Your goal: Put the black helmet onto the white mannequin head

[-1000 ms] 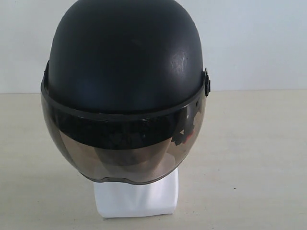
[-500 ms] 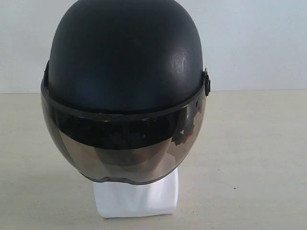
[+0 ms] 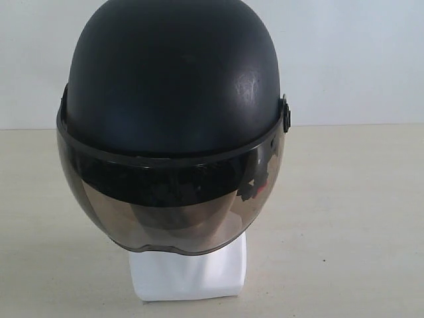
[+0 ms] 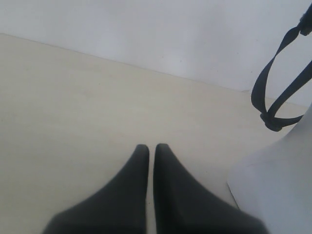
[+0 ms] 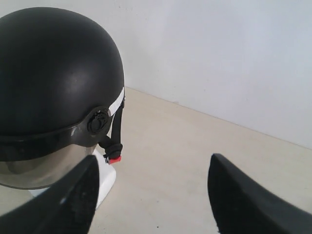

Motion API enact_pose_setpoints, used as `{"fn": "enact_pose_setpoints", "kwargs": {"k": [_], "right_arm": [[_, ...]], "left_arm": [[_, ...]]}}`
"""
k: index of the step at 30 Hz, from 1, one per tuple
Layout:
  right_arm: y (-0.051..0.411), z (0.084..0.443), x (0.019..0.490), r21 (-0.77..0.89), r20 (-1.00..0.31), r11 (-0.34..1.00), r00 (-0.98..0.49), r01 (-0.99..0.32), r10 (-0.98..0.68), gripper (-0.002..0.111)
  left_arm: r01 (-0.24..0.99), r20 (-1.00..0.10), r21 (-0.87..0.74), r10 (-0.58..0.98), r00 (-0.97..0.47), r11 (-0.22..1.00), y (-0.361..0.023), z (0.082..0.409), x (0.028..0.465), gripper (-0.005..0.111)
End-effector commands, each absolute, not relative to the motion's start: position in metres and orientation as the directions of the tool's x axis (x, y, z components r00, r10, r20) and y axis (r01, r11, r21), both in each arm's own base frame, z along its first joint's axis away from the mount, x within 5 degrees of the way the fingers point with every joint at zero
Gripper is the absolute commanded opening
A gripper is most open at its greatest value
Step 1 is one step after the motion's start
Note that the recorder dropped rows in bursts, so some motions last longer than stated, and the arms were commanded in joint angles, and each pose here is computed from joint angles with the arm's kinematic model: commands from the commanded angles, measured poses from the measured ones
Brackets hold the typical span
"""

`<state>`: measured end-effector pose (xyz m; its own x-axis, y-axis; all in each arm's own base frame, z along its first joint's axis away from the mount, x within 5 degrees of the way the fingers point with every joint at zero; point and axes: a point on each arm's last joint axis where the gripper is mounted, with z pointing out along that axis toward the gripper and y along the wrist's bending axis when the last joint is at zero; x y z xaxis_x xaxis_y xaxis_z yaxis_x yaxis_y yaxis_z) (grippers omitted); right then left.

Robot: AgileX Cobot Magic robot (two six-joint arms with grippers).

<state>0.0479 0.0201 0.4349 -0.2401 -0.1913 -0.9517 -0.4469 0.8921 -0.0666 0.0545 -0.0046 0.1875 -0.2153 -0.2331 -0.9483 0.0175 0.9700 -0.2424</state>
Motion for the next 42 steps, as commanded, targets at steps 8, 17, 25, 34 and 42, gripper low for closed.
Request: {"fn": "enact_pose_setpoints", "kwargs": {"k": [8, 17, 25, 34, 42], "right_arm": [[0.054, 0.425, 0.099, -0.008, -0.994, 0.879, 0.103, -0.477, 0.047, 0.062], [0.046, 0.306, 0.084, 0.058, -0.989, 0.869, 0.092, -0.492, 0.118, 0.062], [0.017, 0.236, 0.068, 0.228, -0.934, 0.924, 0.200, -0.308, 0.297, 0.062], [0.004, 0.216, 0.062, 0.042, -0.995, 0.997, 0.093, -0.072, 0.048, 0.062], [0.003, 0.185, 0.054, -0.047, -0.973, 0.998, -0.223, -0.051, -0.057, 0.062]], "left_arm": [[0.024, -0.948, -0.246, -0.235, -0.214, 0.969, -0.005, 0.187, 0.054, 0.004], [0.024, -0.948, -0.246, -0.235, -0.214, 0.969, -0.005, 0.187, 0.054, 0.004], [0.024, -0.948, -0.246, -0.235, -0.214, 0.969, -0.005, 0.187, 0.054, 0.004], [0.024, -0.948, -0.246, -0.235, -0.214, 0.969, -0.005, 0.187, 0.054, 0.004], [0.024, -0.948, -0.246, -0.235, -0.214, 0.969, -0.005, 0.187, 0.054, 0.004]]}}
